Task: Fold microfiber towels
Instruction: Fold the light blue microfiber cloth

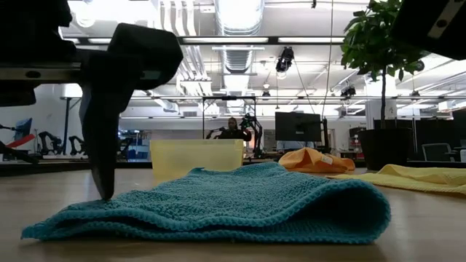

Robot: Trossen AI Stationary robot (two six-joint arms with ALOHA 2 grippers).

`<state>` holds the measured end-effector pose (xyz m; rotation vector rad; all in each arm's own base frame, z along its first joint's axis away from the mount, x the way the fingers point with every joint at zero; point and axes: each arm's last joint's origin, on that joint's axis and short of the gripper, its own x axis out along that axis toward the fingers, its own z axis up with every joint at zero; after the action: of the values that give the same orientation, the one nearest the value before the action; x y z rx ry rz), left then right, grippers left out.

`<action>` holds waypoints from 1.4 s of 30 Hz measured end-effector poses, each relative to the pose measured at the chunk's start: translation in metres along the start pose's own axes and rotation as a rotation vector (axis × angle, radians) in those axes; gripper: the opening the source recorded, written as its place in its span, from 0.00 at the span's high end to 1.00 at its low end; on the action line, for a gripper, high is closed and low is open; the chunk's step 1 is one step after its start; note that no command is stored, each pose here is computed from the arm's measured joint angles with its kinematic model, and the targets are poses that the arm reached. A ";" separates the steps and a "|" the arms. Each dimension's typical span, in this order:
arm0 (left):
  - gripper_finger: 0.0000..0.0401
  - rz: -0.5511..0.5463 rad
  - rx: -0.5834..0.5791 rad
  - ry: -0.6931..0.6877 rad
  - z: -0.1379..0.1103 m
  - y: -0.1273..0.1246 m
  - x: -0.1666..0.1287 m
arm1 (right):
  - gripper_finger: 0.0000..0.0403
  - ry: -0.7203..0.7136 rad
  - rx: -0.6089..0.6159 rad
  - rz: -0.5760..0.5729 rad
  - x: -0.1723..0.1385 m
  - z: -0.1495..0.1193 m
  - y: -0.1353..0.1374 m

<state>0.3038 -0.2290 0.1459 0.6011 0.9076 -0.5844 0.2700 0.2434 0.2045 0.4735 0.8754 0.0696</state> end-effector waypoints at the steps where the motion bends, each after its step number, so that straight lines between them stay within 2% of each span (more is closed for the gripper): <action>1: 0.41 -0.009 -0.001 0.004 -0.001 0.000 0.002 | 0.98 0.000 0.000 0.000 0.000 0.000 0.000; 5: 0.48 -0.037 -0.006 0.021 -0.004 0.001 0.009 | 0.98 0.000 -0.001 0.000 0.000 0.000 0.000; 12: 0.69 -0.097 -0.018 0.049 -0.011 0.002 0.022 | 0.98 -0.008 0.005 -0.006 0.000 0.000 0.000; 18: 0.81 -0.088 -0.023 0.045 -0.013 0.004 0.028 | 0.98 -0.021 0.038 -0.014 0.000 0.000 0.000; 27: 0.83 -0.048 -0.005 -0.009 -0.002 0.010 0.004 | 0.98 -0.020 0.070 -0.013 0.000 0.000 0.000; 32: 0.83 -0.017 0.048 0.014 -0.003 0.011 0.001 | 0.98 -0.020 0.069 -0.013 0.000 0.000 0.000; 38: 0.83 -0.004 0.051 0.025 -0.003 0.012 0.000 | 0.98 -0.020 0.069 -0.013 0.000 0.000 0.000; 42: 0.83 0.046 0.058 0.071 -0.003 0.012 -0.009 | 0.98 -0.020 0.084 -0.013 0.000 0.000 0.000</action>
<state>0.3064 -0.2169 0.1546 0.6971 0.9430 -0.5521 0.2697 0.2434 0.2046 0.5458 0.8643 0.0162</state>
